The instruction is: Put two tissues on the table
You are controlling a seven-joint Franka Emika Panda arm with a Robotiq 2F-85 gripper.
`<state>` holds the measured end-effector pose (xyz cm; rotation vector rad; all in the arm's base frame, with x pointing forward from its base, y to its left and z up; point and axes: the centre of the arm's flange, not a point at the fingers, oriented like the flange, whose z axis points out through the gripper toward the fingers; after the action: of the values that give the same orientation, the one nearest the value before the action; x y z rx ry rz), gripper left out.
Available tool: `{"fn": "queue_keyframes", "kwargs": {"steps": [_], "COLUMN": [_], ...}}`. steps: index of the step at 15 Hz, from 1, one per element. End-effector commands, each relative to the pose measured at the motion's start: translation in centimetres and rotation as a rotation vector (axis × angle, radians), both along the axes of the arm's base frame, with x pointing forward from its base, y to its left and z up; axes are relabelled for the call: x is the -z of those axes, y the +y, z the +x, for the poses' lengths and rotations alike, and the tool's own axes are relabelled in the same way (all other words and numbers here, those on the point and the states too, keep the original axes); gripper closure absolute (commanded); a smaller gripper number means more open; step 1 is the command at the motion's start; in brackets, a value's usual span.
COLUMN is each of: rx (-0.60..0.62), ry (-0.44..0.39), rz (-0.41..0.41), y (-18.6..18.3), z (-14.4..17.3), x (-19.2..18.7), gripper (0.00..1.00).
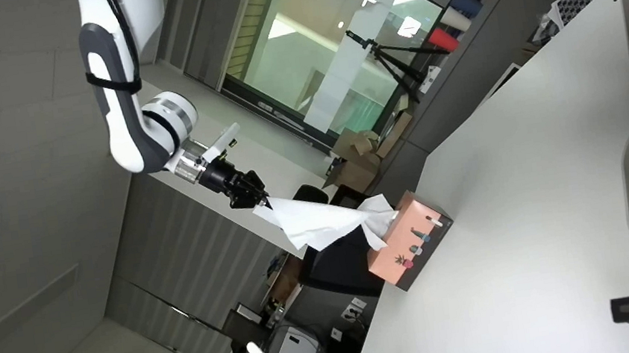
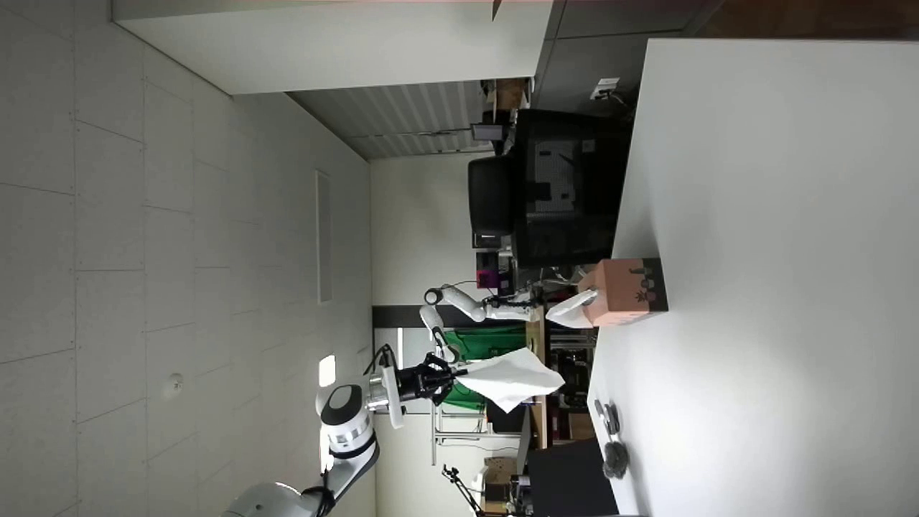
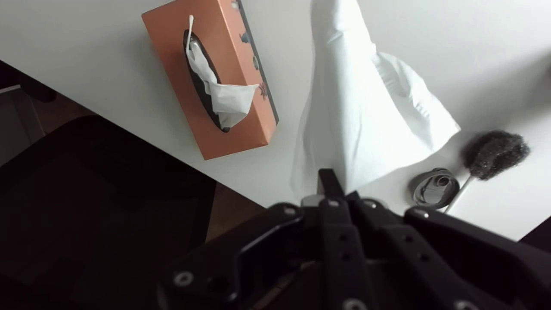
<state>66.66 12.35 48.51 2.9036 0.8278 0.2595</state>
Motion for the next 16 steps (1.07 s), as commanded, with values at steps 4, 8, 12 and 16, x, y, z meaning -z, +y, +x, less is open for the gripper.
{"fn": "queue_keyframes", "kwargs": {"steps": [4,8,12,16], "rx": [-0.101,-0.147,-0.146,-0.137], "ry": [0.099,0.165,0.231,0.298], "rz": [0.042,0.167,0.259,0.269], "y": [1.7,2.5,2.8,2.7], "z": [-3.7,-4.9,-5.8,-6.7], "x": [2.7,5.7,8.6,11.9], "gripper": [1.00,1.00,1.00,1.00]}}
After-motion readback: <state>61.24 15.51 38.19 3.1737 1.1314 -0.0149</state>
